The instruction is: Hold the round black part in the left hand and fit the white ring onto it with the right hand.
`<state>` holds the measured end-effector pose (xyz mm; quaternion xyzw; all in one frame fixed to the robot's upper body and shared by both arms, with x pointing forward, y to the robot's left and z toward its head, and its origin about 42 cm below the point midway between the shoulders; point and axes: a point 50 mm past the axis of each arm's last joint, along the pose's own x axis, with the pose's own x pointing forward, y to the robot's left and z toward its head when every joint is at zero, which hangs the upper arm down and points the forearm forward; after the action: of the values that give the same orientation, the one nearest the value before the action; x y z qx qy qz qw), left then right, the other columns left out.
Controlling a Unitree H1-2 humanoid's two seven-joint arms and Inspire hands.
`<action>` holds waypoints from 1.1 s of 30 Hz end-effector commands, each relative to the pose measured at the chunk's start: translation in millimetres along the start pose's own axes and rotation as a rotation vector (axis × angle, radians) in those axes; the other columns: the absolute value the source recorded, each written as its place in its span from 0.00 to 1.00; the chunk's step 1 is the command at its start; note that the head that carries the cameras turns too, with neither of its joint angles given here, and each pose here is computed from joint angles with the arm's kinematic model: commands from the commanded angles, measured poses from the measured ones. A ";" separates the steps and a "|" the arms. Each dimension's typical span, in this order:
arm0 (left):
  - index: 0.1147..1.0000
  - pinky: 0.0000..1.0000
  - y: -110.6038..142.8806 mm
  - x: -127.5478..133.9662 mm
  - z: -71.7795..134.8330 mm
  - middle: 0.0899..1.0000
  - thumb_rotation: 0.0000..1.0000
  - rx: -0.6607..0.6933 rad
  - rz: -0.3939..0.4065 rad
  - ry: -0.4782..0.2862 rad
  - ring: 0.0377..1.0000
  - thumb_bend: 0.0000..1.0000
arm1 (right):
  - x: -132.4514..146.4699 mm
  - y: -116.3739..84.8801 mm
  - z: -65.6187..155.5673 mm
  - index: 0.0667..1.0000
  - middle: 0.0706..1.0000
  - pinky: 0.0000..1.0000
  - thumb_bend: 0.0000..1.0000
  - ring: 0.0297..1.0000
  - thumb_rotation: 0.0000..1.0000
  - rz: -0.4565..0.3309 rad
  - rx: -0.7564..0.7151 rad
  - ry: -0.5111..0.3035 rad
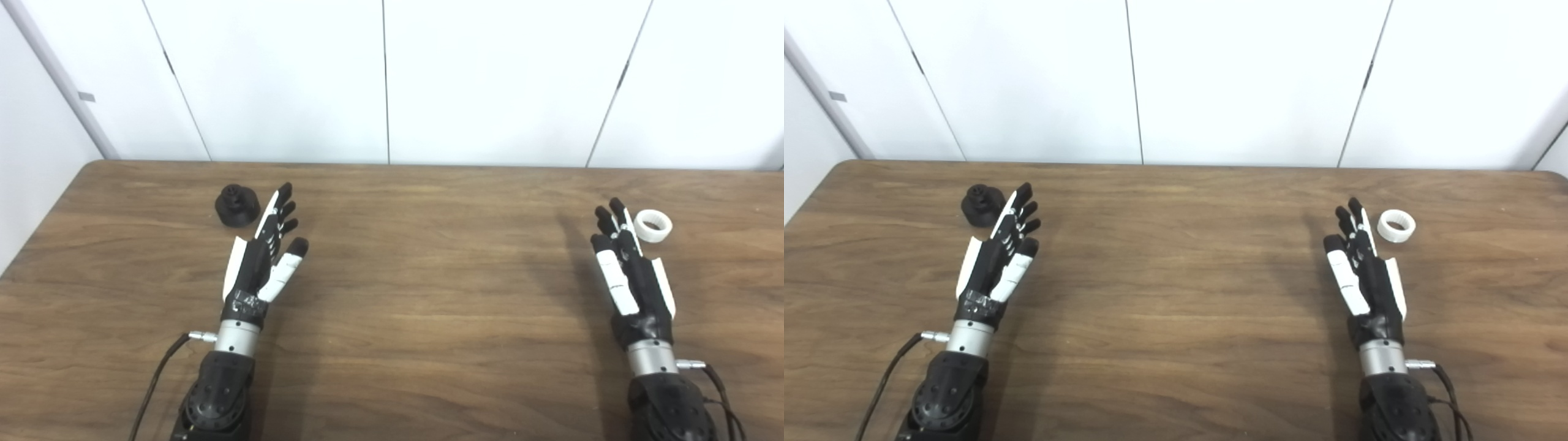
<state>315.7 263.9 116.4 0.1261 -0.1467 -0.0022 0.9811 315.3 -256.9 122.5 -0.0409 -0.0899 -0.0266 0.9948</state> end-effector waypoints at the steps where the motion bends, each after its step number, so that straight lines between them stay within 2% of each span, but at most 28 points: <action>1: 0.99 0.92 -0.1 -16.9 -21.2 0.99 0.84 0.006 -0.001 0.072 0.96 0.79 | -5.1 3.2 -11.4 0.99 0.95 0.94 0.43 0.97 0.76 -0.003 -0.002 0.016; 7: 0.97 0.91 -0.8 -12.4 -19.1 0.99 0.82 0.001 0.002 0.061 0.96 0.82 | -4.7 2.0 -13.9 0.99 0.95 0.94 0.43 0.97 0.77 -0.001 -0.013 0.013; 13: 0.98 0.92 -5.4 -14.7 -23.4 0.99 0.83 0.016 -0.008 0.069 0.96 0.79 | -4.6 1.6 -14.3 0.99 0.94 0.97 0.44 0.98 0.77 -0.003 -0.010 0.015; 17: 0.97 0.89 -3.6 -14.4 -21.2 0.99 0.81 0.023 -0.005 0.062 0.95 0.78 | -4.1 1.6 -14.8 0.99 0.94 0.97 0.45 0.97 0.79 0.000 -0.022 0.020; 20: 0.96 0.88 4.5 -11.3 -17.7 0.97 0.73 0.109 0.001 0.012 0.94 0.77 | -3.7 1.6 -16.9 0.99 0.95 0.95 0.44 0.98 0.78 0.006 -0.011 0.025; 22: 0.93 0.90 10.9 -8.6 -16.7 0.96 0.55 0.178 0.006 -0.023 0.94 0.82 | -4.2 1.5 -19.5 0.99 0.95 0.94 0.43 0.98 0.77 0.009 -0.016 0.033; 24: 0.92 0.92 17.5 -5.6 -14.2 0.95 0.45 0.268 0.005 -0.064 0.95 0.85 | -5.0 1.0 -22.5 1.00 0.96 0.96 0.43 0.98 0.78 0.018 -0.018 0.036; 26: 0.91 0.92 24.4 -2.3 -9.3 0.95 0.41 0.366 0.009 -0.100 0.96 0.87 | -5.6 0.5 -25.0 1.00 0.95 0.95 0.44 0.98 0.77 0.023 -0.014 0.034; 28: 0.90 0.87 31.2 1.4 -4.4 0.95 0.36 0.465 0.019 -0.143 0.95 0.89 | -5.6 0.3 -26.8 1.00 0.95 0.92 0.42 0.97 0.76 0.025 -0.013 0.032; 30: 0.90 0.95 37.6 5.6 -0.8 0.95 0.34 0.557 0.032 -0.175 0.96 0.93 | -5.3 0.1 -28.1 0.99 0.94 0.95 0.42 0.97 0.76 0.020 -0.024 0.036; 33: 0.90 0.97 45.2 12.5 0.6 0.95 0.32 0.646 0.079 -0.236 0.97 0.93 | -4.6 0.1 -29.8 0.99 0.94 0.94 0.41 0.97 0.75 0.025 -0.013 0.037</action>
<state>326.0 306.7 133.7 0.4138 -0.2337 0.0570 0.8780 328.2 -256.6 120.5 -0.0553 -0.1050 -0.0139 0.9928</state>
